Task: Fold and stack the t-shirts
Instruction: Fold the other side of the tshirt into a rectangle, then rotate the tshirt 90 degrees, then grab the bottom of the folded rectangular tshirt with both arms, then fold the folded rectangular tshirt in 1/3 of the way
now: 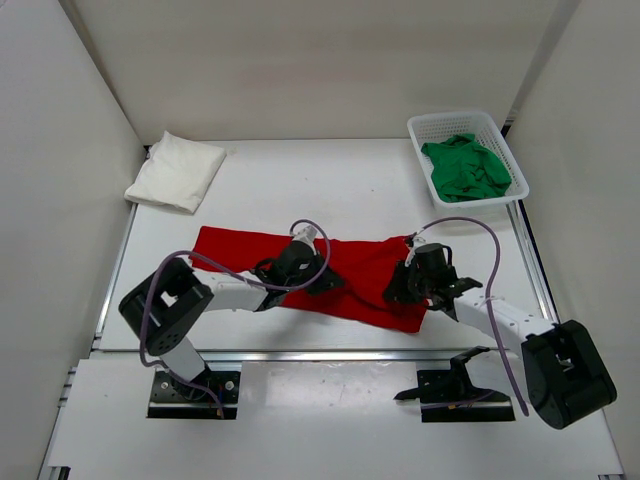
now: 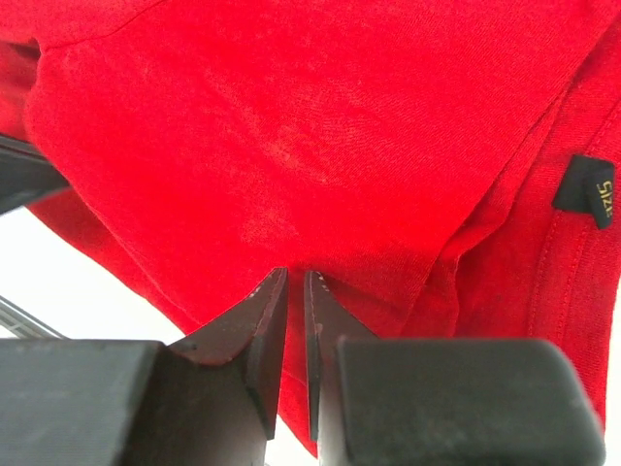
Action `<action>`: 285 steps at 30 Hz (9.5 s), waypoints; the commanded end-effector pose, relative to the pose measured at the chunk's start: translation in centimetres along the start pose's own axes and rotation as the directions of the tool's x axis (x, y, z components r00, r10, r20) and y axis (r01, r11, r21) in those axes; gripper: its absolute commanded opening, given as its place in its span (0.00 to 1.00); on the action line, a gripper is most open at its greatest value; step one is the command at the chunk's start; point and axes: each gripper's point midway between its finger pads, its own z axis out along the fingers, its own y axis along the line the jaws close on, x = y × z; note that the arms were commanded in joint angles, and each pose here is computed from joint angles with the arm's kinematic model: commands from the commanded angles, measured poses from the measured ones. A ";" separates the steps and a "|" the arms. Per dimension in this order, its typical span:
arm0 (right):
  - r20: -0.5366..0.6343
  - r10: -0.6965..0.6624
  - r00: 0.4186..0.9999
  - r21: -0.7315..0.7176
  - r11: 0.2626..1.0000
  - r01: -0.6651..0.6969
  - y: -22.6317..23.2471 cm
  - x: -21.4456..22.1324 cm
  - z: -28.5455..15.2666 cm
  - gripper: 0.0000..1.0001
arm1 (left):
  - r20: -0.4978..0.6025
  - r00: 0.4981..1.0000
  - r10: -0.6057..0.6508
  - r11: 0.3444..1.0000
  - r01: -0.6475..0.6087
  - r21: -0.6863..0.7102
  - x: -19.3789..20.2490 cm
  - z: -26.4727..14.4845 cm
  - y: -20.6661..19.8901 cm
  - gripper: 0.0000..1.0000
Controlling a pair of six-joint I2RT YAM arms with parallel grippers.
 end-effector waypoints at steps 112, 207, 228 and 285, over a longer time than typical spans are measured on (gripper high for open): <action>0.238 0.124 0.963 0.085 0.985 -0.148 -5.1 -16.0 2.7 0.26 | 0.398 0.837 -0.377 0.922 0.380 0.074 -17.0 -9.5 14.1 0.33; -0.155 0.122 0.980 -0.107 0.984 -0.139 3.0 9.8 -2.3 0.32 | -0.326 0.912 0.250 0.953 -0.291 -0.086 6.7 -11.6 10.6 0.53; -0.223 0.085 0.971 -0.179 0.976 -0.127 6.7 12.0 -5.1 0.00 | -0.304 0.934 0.188 0.980 -0.198 -0.001 7.3 -14.7 7.0 0.00; -0.055 0.037 0.998 -0.077 0.996 -0.041 -0.3 -2.5 5.5 0.00 | -0.006 1.000 -0.021 0.999 0.021 -0.046 -5.4 -1.8 7.9 0.31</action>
